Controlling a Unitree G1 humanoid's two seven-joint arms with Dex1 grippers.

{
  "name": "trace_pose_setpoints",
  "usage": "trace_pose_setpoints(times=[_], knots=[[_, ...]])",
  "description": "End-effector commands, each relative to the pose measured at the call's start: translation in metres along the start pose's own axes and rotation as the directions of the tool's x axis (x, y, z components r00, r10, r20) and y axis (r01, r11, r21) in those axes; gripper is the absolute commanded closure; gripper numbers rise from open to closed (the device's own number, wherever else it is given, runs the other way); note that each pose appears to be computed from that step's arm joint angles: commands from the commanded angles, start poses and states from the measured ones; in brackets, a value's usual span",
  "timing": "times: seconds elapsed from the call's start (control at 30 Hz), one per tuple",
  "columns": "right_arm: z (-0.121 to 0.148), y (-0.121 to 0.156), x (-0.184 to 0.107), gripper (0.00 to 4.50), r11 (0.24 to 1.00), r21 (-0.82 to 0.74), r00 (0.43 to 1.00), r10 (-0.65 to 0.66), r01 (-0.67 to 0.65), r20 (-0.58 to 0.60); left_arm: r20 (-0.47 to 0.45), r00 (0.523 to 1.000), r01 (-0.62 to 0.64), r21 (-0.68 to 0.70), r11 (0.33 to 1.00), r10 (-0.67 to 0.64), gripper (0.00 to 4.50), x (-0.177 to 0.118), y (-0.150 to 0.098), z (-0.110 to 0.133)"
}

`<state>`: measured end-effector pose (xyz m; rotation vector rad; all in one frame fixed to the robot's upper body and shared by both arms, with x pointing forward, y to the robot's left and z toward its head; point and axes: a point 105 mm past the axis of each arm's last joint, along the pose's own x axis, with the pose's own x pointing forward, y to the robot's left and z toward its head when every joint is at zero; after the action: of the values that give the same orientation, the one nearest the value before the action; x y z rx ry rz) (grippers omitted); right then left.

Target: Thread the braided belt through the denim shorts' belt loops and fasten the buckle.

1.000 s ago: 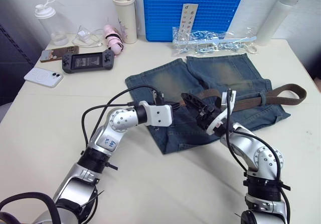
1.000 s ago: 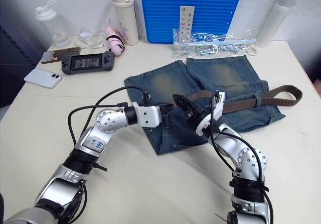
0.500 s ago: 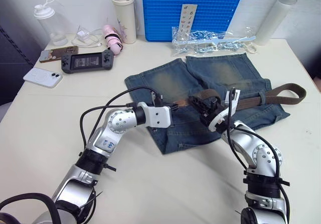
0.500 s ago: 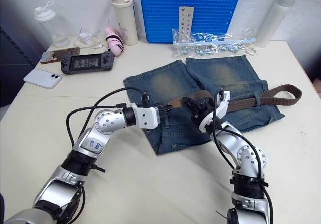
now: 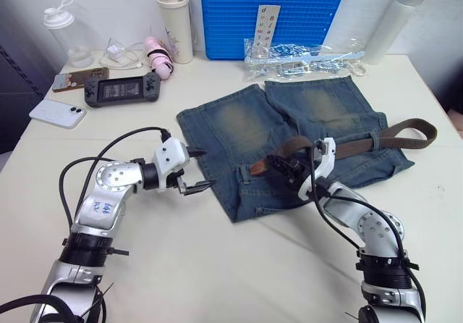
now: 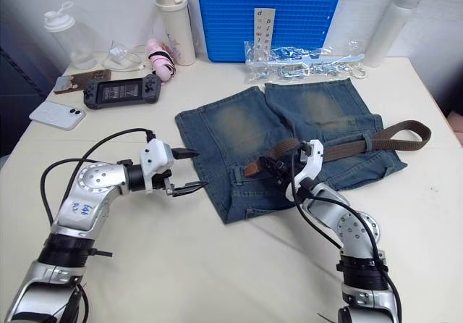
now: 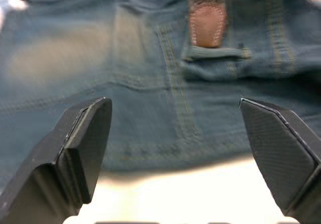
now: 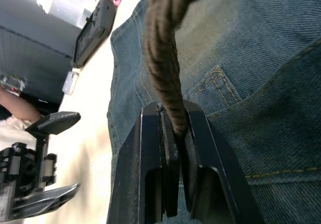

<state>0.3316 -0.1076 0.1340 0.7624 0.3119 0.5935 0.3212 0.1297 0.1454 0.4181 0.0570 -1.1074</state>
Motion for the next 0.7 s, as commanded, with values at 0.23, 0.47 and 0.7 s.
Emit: trace_pose_setpoints(times=[0.23, 0.47, 0.7], knots=[[-0.011, 0.018, 0.010, 4.50, 0.986, 0.119, 0.993, 0.117, -0.114, -0.020, -0.011, 0.996, 0.090, -0.042, 0.995, -0.090, 0.04, 0.002, -0.022, 0.002], [-0.027, 0.014, 0.017, 4.50, 0.979, 0.180, 0.990, 0.114, -0.098, -0.083, -0.020, 0.994, 0.105, -0.029, 0.994, -0.106, 0.04, 0.008, -0.025, -0.001], [-0.063, 0.006, 0.029, 4.50, 0.999, 0.012, 0.968, 0.037, -0.036, -0.250, -0.049, 0.996, 0.077, 0.052, 0.996, -0.075, 0.04, 0.019, -0.017, -0.003]])
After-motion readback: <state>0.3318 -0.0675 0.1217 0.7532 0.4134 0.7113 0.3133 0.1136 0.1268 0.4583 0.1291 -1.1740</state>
